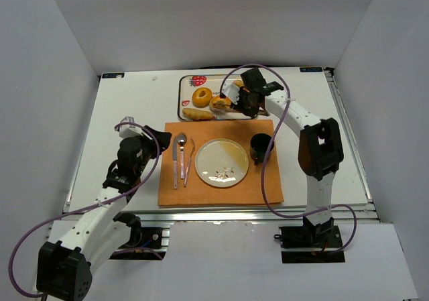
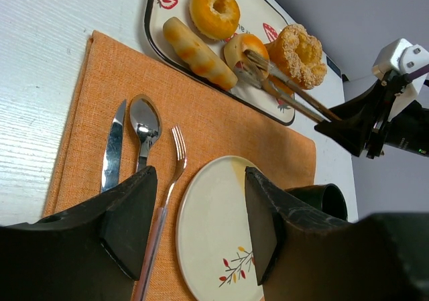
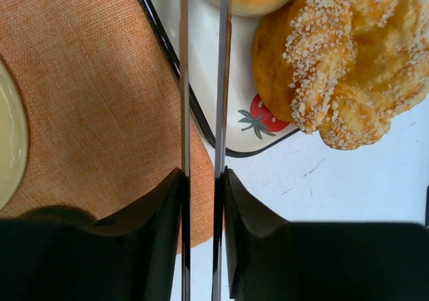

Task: Place the bread

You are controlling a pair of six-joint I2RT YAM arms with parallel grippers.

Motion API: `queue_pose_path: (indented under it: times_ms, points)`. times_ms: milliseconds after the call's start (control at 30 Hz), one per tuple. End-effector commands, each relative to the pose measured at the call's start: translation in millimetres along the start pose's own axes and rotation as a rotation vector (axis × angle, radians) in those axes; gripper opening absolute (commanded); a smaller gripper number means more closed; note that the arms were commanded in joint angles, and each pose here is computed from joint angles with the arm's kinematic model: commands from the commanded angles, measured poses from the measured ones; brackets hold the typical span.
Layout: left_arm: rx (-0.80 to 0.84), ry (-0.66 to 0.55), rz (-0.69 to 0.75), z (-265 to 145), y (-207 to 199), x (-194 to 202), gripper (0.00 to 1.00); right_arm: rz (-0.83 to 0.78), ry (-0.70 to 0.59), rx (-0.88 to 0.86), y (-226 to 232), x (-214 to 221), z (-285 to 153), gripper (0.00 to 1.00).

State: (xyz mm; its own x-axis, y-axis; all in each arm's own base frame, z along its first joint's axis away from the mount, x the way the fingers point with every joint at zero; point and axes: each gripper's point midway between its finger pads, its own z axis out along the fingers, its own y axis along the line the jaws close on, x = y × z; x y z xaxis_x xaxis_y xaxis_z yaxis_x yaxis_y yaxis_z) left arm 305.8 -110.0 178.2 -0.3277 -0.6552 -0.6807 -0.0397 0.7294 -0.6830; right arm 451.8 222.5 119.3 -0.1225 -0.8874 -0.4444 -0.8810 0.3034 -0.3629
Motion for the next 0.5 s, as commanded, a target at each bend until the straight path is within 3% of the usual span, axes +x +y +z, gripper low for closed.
queue_pose_path:
  times_ms: [0,100,200,333,467]
  points:
    - [0.003,-0.012,-0.004,1,-1,-2,0.65,-0.024,-0.044,0.067,-20,-20,-12,0.29]
    - [0.005,-0.017,-0.006,0,-2,-4,0.65,-0.021,-0.085,0.089,-23,-29,-28,0.13]
    - [0.01,-0.025,-0.007,-1,-4,-7,0.65,0.0,-0.148,0.107,-24,-40,-53,0.07]
    - [0.015,-0.031,-0.002,-1,-7,-10,0.65,0.033,-0.247,0.079,-14,-53,-93,0.05]
    - [0.012,-0.036,0.006,0,-8,-12,0.65,0.001,-0.29,-0.072,44,-34,-120,0.05]
